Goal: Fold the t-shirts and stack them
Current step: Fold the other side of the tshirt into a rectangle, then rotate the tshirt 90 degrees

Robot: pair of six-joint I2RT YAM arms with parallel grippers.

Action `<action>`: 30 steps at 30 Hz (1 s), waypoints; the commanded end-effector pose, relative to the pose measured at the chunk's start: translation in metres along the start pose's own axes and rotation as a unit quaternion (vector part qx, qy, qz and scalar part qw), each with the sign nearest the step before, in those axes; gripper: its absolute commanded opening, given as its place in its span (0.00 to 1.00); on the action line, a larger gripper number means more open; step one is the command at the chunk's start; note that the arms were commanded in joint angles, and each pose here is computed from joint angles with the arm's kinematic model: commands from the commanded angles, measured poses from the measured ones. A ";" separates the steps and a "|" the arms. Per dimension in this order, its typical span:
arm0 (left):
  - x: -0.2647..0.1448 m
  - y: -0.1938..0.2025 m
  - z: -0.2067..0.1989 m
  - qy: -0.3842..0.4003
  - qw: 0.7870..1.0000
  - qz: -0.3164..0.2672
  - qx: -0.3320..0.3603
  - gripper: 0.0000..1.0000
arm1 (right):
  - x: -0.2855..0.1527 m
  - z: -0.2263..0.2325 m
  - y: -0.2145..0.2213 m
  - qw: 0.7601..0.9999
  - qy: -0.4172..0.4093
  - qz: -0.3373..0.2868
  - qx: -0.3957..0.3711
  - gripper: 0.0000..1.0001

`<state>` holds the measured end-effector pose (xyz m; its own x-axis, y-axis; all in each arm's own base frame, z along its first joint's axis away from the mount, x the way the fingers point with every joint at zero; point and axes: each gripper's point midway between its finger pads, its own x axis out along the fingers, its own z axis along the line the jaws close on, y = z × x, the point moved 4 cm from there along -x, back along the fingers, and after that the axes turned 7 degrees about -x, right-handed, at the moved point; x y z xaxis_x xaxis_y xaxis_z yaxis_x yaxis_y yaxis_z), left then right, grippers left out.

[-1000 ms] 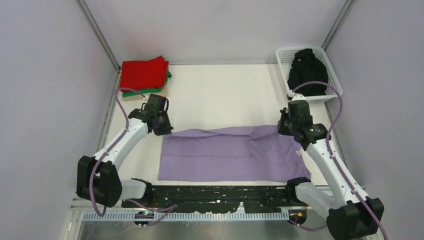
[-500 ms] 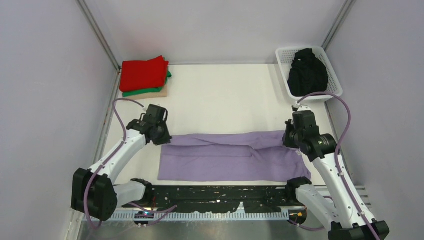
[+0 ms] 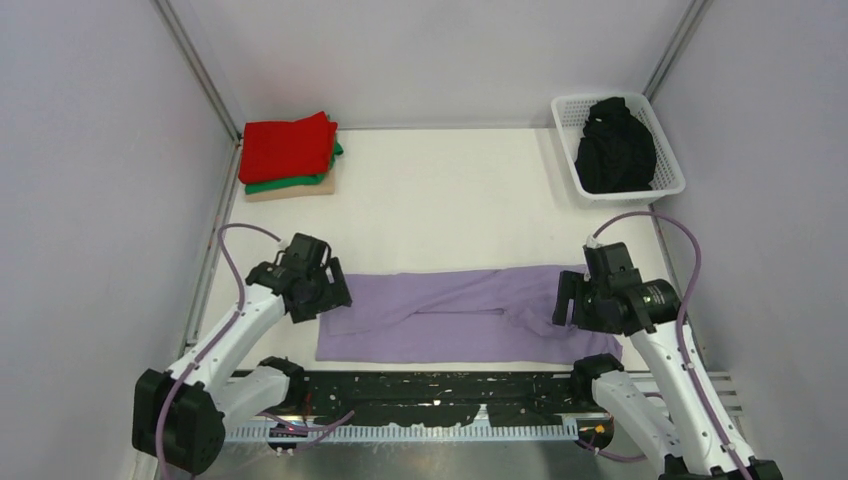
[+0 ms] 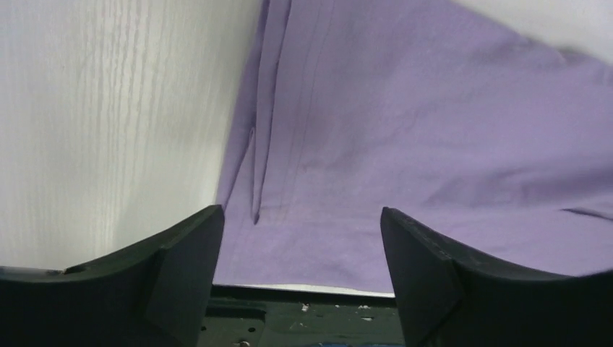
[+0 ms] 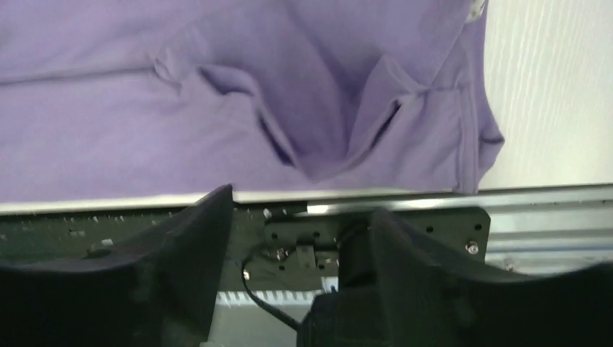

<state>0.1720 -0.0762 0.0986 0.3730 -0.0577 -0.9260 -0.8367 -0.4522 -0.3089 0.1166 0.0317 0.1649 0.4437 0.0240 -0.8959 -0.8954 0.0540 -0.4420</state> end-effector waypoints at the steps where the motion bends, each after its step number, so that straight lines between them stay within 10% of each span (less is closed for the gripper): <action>1: -0.032 0.004 0.010 -0.001 1.000 -0.018 -0.011 0.97 | -0.045 0.010 0.036 0.997 -0.077 0.027 -0.006 0.94; 13: -0.038 -0.022 -0.077 0.219 0.975 -0.003 0.027 1.00 | -0.014 0.035 -0.045 0.977 -0.122 -0.169 0.049 0.95; 30: 0.066 -0.015 -0.065 0.109 0.989 0.096 0.012 0.99 | 0.133 0.037 -0.038 0.982 -0.064 -0.057 0.170 0.95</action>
<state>0.2280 -0.1363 0.0683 0.2671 -0.3467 -0.8991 -0.9128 -0.3901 -0.1207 0.1858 0.0764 0.0671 0.4661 0.1830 -0.8656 -0.8729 0.2547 -0.4161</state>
